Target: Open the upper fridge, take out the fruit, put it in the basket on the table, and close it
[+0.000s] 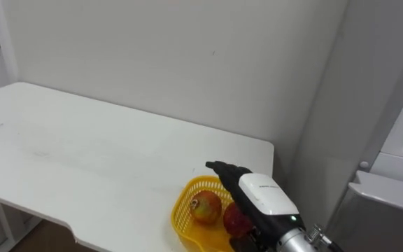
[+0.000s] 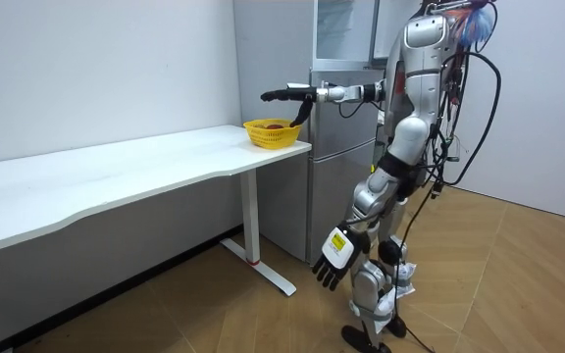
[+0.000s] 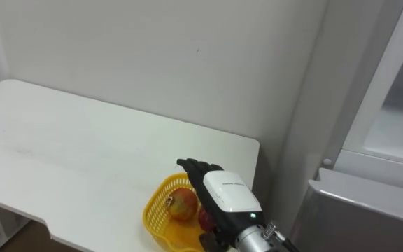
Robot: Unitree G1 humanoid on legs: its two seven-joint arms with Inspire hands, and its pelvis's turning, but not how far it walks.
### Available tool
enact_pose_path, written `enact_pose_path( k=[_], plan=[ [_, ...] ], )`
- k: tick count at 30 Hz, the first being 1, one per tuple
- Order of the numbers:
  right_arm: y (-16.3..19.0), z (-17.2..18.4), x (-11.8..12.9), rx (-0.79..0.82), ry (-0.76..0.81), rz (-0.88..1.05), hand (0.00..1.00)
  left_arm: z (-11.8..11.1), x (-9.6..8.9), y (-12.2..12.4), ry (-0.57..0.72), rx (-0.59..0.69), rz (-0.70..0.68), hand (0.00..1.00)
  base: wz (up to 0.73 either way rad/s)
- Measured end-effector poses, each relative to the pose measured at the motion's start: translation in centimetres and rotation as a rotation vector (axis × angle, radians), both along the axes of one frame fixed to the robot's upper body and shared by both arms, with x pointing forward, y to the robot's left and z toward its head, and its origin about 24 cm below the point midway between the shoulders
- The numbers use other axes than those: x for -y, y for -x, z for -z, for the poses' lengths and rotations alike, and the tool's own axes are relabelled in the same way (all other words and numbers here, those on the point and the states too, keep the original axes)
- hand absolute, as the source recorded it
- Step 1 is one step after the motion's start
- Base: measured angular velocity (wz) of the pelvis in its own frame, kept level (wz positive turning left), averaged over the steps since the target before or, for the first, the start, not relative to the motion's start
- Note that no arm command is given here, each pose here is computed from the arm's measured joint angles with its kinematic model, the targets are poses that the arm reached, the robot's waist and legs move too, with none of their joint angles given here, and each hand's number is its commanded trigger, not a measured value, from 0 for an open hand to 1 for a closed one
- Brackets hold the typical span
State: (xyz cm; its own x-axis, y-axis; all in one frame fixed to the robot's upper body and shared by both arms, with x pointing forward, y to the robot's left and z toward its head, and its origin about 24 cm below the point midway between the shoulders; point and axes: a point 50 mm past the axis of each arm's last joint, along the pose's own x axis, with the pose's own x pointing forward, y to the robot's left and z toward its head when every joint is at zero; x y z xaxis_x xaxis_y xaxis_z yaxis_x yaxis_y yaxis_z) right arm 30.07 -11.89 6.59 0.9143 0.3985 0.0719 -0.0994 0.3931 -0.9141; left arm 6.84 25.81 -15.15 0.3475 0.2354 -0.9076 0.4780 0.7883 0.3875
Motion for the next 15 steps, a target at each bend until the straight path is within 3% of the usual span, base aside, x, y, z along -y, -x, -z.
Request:
enact_pose_path(
  k=[15],
  plan=[
    [-0.88,-0.23,0.59,-0.014,-0.029,0.04,0.0,0.2,0.45,0.14,0.004,-0.015,-0.008,0.0,0.03]
  ],
)
